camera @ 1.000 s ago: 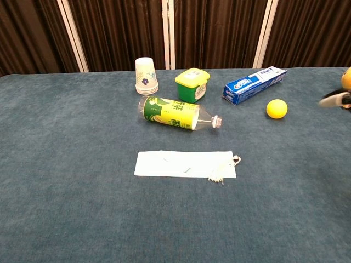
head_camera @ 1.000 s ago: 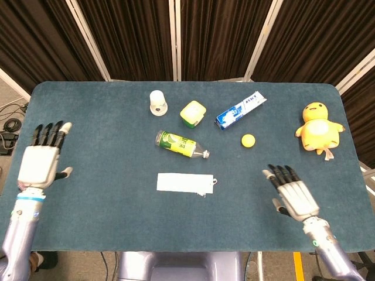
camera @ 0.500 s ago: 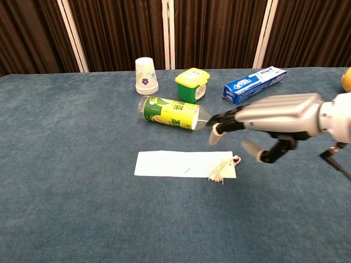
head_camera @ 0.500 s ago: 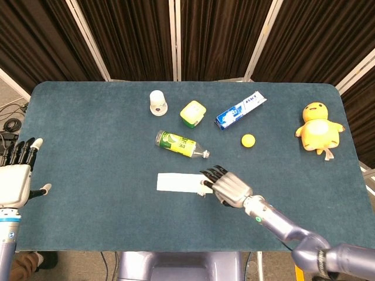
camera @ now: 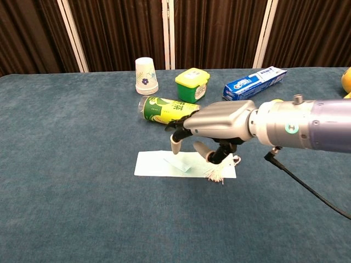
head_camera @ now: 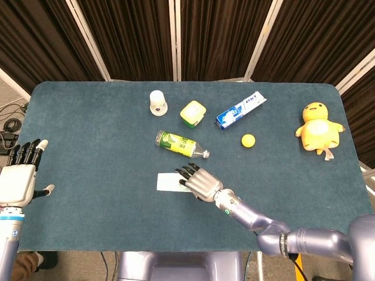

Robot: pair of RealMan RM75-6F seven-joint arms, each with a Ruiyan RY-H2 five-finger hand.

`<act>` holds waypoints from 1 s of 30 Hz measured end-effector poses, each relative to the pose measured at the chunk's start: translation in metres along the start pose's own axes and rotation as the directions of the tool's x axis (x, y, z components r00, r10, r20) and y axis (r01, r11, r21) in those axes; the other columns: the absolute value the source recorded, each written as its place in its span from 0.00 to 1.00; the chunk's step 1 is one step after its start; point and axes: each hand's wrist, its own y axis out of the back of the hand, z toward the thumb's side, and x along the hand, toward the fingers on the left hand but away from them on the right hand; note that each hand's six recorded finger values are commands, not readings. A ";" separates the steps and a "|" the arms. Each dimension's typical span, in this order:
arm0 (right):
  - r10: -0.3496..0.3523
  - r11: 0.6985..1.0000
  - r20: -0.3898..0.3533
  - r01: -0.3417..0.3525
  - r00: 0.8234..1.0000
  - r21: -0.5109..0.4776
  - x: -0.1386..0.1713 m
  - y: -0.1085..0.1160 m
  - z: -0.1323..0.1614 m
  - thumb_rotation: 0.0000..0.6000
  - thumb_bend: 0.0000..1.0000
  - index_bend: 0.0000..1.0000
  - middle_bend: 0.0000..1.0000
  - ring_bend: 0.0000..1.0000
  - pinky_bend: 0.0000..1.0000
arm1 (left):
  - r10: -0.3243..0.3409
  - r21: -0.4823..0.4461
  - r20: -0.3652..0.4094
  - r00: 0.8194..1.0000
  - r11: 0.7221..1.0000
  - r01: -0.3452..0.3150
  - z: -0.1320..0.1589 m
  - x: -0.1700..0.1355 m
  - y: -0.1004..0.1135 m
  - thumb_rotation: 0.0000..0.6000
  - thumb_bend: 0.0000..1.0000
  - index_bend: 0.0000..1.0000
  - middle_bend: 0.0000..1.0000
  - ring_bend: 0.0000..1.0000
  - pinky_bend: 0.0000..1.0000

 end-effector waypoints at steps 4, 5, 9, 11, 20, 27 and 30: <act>-0.003 1.000 0.023 0.002 1.000 0.027 -0.007 -0.003 0.000 1.00 0.80 0.32 0.00 0.00 0.00 | 0.008 -0.001 -0.004 1.000 1.000 -0.008 -0.001 0.000 0.002 1.00 0.00 0.00 0.00 0.00 0.00; -0.003 0.999 0.029 0.002 1.000 0.032 -0.008 -0.005 0.000 1.00 0.80 0.32 0.00 0.00 0.00 | 0.007 -0.001 -0.004 1.000 1.000 -0.007 -0.001 0.000 0.002 1.00 0.00 0.00 0.00 0.00 0.00; 0.005 0.999 0.056 -0.007 0.998 0.043 -0.010 -0.012 0.000 1.00 0.80 0.34 0.00 0.00 0.00 | 0.000 -0.002 -0.003 1.000 1.000 0.000 -0.001 0.000 0.000 1.00 0.00 0.00 0.00 0.00 0.00; 0.009 0.999 0.058 -0.012 0.998 0.050 -0.010 -0.014 0.002 1.00 0.80 0.35 0.00 0.00 0.00 | -0.001 -0.002 -0.001 1.000 1.000 0.001 -0.001 0.000 0.000 1.00 0.00 0.00 0.00 0.00 0.00; 0.018 0.991 0.054 -0.025 0.998 0.128 -0.012 -0.023 0.007 1.00 0.80 0.35 0.00 0.00 0.00 | 0.000 0.001 0.007 1.000 1.000 0.000 0.001 0.000 -0.001 1.00 0.00 0.00 0.00 0.00 0.00; 0.003 0.987 0.054 -0.012 0.999 0.161 -0.016 -0.022 0.011 1.00 0.80 0.36 0.00 0.00 0.00 | -0.002 0.002 0.011 1.000 1.000 0.002 0.002 0.000 -0.001 1.00 0.00 0.00 0.00 0.00 0.00; 0.007 0.986 0.054 -0.016 0.998 0.164 -0.016 -0.024 0.011 1.00 0.80 0.36 0.00 0.00 0.00 | -0.002 0.001 0.010 1.000 1.000 0.002 0.002 0.000 -0.001 1.00 0.00 0.00 0.00 0.00 0.00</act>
